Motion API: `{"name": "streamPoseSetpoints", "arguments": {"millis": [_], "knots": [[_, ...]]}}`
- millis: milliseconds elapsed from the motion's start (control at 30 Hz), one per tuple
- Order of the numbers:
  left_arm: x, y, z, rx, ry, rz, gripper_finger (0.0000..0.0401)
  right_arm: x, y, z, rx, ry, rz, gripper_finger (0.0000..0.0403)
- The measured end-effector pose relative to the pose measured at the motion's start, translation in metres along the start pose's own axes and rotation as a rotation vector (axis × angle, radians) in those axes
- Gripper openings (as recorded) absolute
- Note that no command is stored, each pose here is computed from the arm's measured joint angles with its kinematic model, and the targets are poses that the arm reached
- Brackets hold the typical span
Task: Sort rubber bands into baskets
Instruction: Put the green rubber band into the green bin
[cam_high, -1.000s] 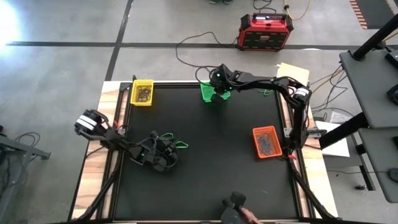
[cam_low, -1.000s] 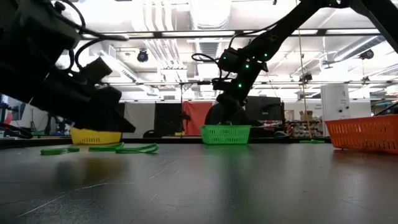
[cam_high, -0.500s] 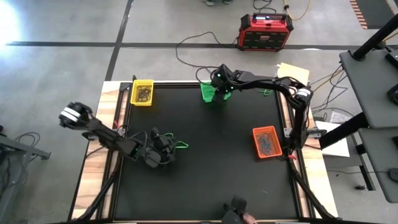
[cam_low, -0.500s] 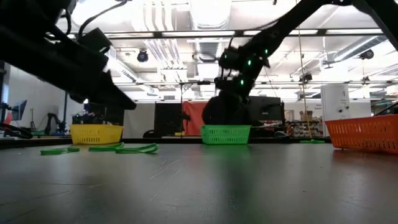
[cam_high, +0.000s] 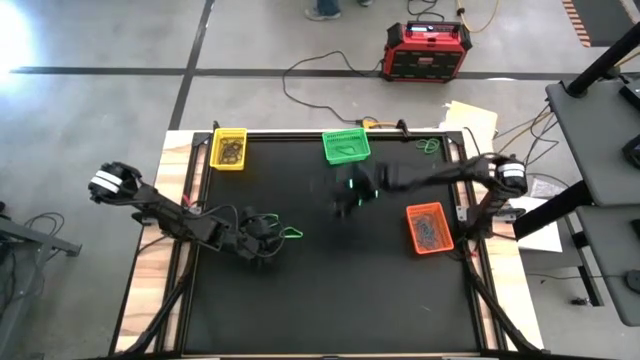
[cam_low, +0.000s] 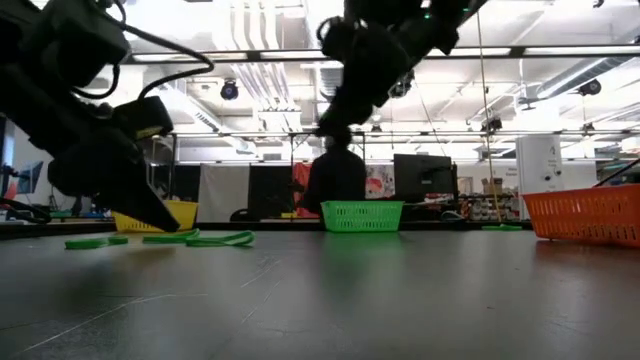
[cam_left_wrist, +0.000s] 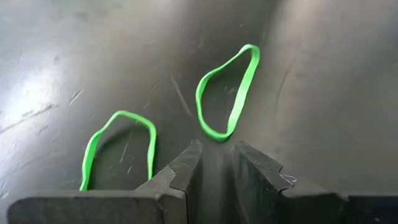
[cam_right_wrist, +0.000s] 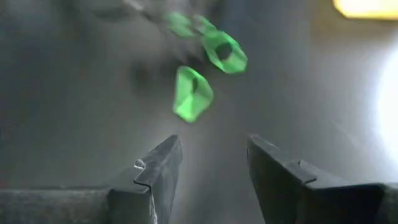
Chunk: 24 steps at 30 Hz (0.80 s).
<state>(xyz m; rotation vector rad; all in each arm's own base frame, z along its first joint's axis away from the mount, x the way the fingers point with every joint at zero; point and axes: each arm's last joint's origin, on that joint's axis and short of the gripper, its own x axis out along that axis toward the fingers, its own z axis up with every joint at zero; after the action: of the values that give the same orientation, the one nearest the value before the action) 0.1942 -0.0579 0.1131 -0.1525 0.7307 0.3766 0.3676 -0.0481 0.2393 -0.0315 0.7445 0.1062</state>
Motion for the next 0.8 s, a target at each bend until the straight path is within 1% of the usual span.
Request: {"name": "streamPoseSetpoints", "arguments": {"millis": [67,167,267,333,400,600,700,800], "knots": [[-0.001,0.001,-0.002,-0.007,0.002,-0.001,0.0077,0.016,0.021,-0.005,0.008,-0.092,0.035,0.0179],[-0.003,0.003,-0.007,-0.019,-0.008,-0.006,0.0077,0.045,0.039,-0.018,0.063,-0.228,0.06,0.019],[-0.004,0.004,-0.011,-0.038,-0.048,-0.012,0.0077,0.074,0.046,-0.034,0.07,-0.269,0.004,0.0201],[-0.002,0.006,-0.015,-0.051,-0.068,-0.027,0.0077,0.09,0.046,-0.043,0.081,-0.266,-0.034,0.0207],[-0.002,0.009,-0.02,-0.057,-0.078,-0.033,0.0077,0.106,0.043,-0.046,0.108,-0.271,-0.051,0.0212],[-0.002,0.016,-0.031,-0.084,-0.089,-0.002,0.0077,0.147,0.038,-0.058,0.111,-0.222,-0.066,0.0217],[-0.002,0.019,-0.034,-0.088,-0.087,0.008,0.0077,0.162,0.038,-0.064,0.108,-0.207,-0.068,0.0211],[-0.001,0.018,-0.034,-0.085,-0.091,0.006,0.0077,0.17,0.037,-0.064,0.113,-0.207,-0.067,0.0195]]}}
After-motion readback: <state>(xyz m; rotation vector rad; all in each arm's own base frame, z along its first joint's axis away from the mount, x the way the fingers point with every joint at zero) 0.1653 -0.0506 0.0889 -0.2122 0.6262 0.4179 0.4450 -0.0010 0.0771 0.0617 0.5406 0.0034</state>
